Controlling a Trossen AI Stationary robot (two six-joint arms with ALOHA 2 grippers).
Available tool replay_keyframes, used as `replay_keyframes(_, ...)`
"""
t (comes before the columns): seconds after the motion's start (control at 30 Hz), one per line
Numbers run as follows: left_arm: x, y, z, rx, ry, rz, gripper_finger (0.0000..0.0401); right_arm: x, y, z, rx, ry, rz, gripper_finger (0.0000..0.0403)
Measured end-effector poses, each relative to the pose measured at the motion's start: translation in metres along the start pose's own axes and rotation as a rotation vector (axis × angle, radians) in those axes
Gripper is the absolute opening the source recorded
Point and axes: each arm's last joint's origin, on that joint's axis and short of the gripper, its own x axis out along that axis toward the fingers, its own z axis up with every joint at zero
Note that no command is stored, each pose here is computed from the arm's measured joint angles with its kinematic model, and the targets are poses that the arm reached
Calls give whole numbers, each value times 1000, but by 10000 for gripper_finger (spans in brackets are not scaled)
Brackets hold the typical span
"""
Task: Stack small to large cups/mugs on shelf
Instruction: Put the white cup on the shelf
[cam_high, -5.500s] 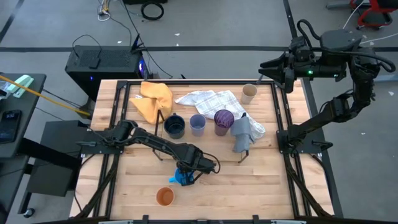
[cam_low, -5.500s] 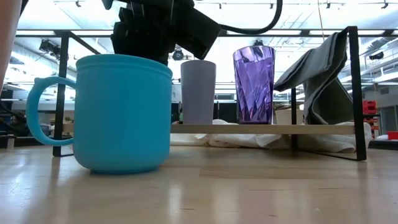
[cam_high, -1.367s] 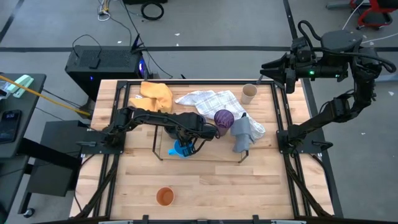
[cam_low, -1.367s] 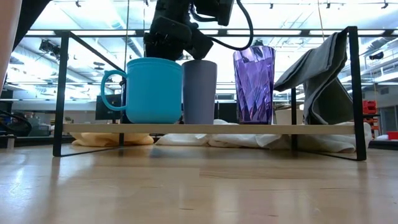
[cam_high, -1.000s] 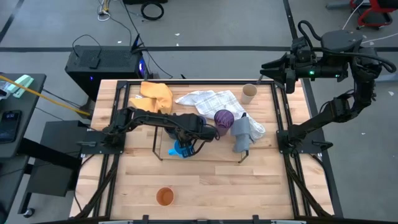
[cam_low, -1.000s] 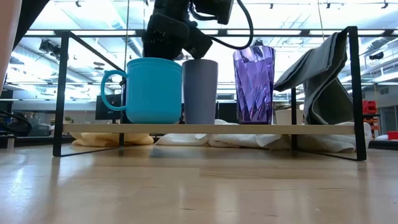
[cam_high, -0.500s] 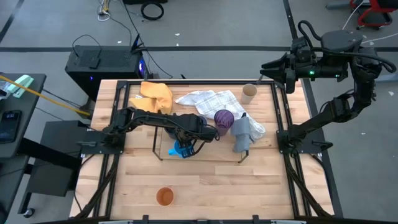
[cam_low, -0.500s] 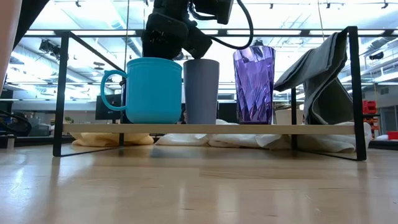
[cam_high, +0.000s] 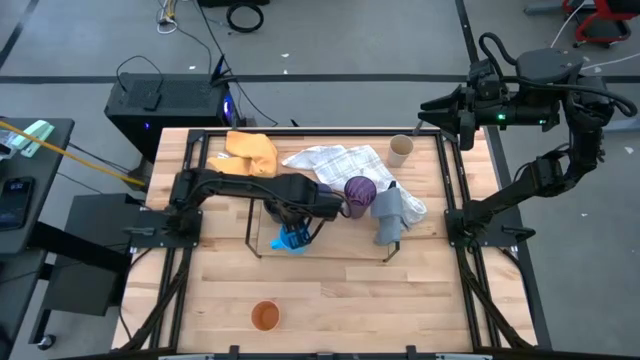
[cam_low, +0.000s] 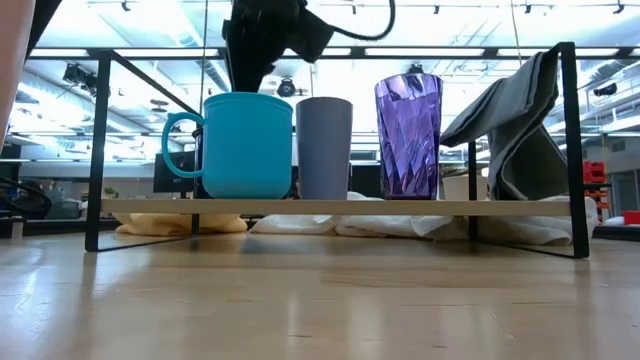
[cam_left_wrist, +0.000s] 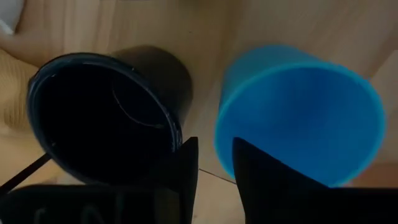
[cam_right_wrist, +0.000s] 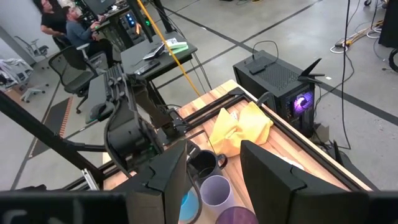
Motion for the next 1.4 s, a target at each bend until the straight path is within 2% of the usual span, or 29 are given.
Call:
replay_keyframes(0.3, -31, 9, -19, -53, -84, -41, 107, 0, 0, 0, 1, 0, 0, 158)
replay_keyframes(0.43, -51, 15, -26, -80, -176, -69, 107, 0, 0, 0, -1, -1, 0, 158)
replay_keyframes(0.5, -66, 17, -26, -91, -285, -98, 107, 0, 0, 1, -4, -5, 2, 158)
replay_keyframes(0.6, -90, 19, -22, -108, -519, -150, 107, 0, 1, 2, -14, -20, 2, 158)
replay_keyframes(0.8, -144, 23, -14, -87, -1026, -239, 107, 0, -1, 2, -27, -29, -35, 158)
replay_keyframes(0.9, -165, 26, -14, -60, -1214, -258, 104, 0, -3, 0, -30, -21, -76, 158)
replay_keyframes(1.0, -182, 30, -19, -30, -1336, -254, 101, -1, -6, -3, -44, -2, -143, 158)
replay_keyframes(1.17, -204, 48, -41, -12, -1430, -227, 103, -6, -14, -7, -47, 18, -240, 158)
replay_keyframes(1.4, -242, 84, -100, -56, -1576, -240, 101, -22, -20, -8, -40, -16, -265, 158)
